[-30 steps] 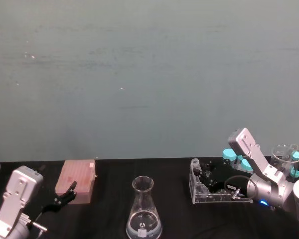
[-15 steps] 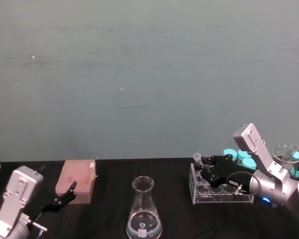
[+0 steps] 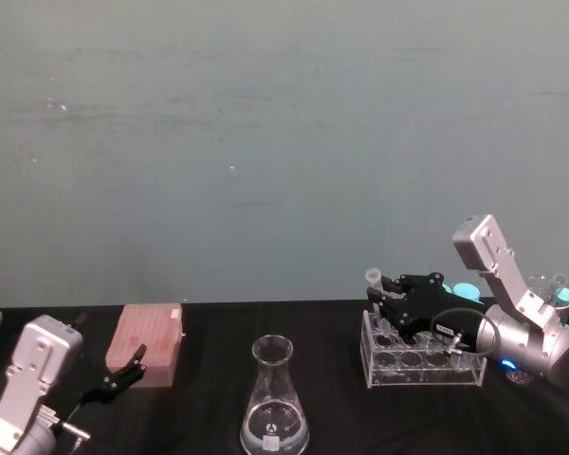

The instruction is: Pour the liquid from the test tube into the beaker using one hand.

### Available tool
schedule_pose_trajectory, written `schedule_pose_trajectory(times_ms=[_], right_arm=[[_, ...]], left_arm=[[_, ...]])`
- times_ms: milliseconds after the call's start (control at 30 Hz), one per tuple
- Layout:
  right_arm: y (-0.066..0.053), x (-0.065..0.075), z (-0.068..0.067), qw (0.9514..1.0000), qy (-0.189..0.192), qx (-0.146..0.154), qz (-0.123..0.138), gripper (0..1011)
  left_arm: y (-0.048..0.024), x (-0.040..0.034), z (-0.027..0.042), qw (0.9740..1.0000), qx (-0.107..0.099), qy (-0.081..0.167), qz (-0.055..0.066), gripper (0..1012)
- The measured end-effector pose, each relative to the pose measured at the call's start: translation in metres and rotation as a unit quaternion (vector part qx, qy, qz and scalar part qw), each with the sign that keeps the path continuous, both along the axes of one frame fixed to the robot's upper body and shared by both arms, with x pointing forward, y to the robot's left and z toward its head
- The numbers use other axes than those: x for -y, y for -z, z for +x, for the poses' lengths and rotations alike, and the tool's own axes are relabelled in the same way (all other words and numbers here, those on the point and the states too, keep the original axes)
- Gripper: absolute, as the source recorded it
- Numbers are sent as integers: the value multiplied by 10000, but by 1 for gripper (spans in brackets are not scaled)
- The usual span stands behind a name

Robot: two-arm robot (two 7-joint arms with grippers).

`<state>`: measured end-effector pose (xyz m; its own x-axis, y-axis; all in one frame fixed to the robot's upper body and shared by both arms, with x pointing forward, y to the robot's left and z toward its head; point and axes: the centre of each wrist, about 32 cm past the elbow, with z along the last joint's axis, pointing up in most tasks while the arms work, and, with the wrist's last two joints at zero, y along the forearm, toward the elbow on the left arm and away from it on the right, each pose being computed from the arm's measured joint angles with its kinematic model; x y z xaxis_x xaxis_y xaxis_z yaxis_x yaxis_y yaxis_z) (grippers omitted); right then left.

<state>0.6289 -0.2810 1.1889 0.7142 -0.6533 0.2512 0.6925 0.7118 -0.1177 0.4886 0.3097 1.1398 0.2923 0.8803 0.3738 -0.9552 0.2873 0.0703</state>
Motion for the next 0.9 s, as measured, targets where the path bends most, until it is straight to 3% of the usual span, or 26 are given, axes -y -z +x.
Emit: schedule_pose_trajectory(times_ms=[433,900], right_arm=[[-157,-24,-16,9994,-66,334,-23,192],[-193,-148,-40,9964,-205,679,-467,192]], left_arm=[[0,0,0,10000,0,0,0,1000],[0,0,0,10000,0,0,0,1000]])
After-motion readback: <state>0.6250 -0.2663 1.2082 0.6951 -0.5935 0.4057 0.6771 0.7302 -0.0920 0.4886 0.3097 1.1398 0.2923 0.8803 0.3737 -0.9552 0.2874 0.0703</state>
